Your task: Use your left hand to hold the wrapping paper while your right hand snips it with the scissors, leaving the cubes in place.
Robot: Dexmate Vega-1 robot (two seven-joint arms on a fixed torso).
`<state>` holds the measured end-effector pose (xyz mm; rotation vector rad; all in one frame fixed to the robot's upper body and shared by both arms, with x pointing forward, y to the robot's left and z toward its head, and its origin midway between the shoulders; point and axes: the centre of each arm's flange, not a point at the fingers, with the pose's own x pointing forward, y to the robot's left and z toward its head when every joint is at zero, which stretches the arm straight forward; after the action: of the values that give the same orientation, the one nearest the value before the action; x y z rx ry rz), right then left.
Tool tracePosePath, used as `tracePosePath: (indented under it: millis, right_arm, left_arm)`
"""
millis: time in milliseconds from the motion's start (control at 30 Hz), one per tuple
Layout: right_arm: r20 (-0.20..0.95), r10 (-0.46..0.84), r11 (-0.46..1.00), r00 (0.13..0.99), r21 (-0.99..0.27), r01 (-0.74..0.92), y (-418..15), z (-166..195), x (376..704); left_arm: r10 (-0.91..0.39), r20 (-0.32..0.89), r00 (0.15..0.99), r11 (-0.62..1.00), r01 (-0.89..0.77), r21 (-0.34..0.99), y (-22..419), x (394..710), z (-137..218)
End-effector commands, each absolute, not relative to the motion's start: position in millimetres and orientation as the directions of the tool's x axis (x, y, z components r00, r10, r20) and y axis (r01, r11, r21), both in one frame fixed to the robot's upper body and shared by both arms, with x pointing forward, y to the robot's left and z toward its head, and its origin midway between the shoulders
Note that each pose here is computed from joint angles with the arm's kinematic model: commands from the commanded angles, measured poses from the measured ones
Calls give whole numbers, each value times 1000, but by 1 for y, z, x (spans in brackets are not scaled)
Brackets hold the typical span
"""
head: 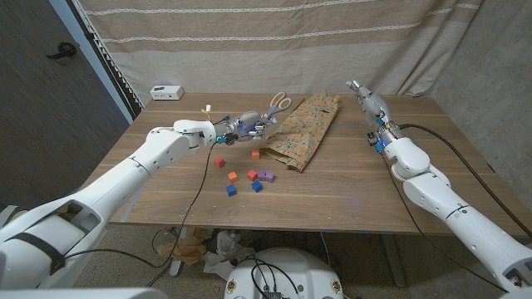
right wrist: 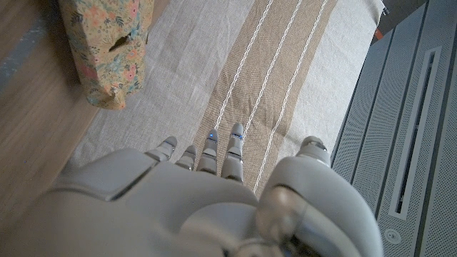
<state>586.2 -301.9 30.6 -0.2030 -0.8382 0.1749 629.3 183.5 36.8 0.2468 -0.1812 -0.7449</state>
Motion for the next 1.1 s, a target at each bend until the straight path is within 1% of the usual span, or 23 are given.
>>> tracePosePath:
  millis: [33,367,867,1100]
  right_arm:
    - [734,265,951,626,-306,-44,-305,42,574]
    - [735,309,929,603,-369,-27,-301,48,563]
    - [714,376,874,590,-484,29,-287,58,556]
    - [679,418,835,604,-549,39,-277,60,553]
  left_arm:
    - [-715,9,699,667,678,309,171,635,41]
    - [-739,-29,674,625,700,346,162,634,47]
    - [-737,-52,673,608,695,384,161,629,51]
    - [-734,-73,675,591,688,422,156,630,53]
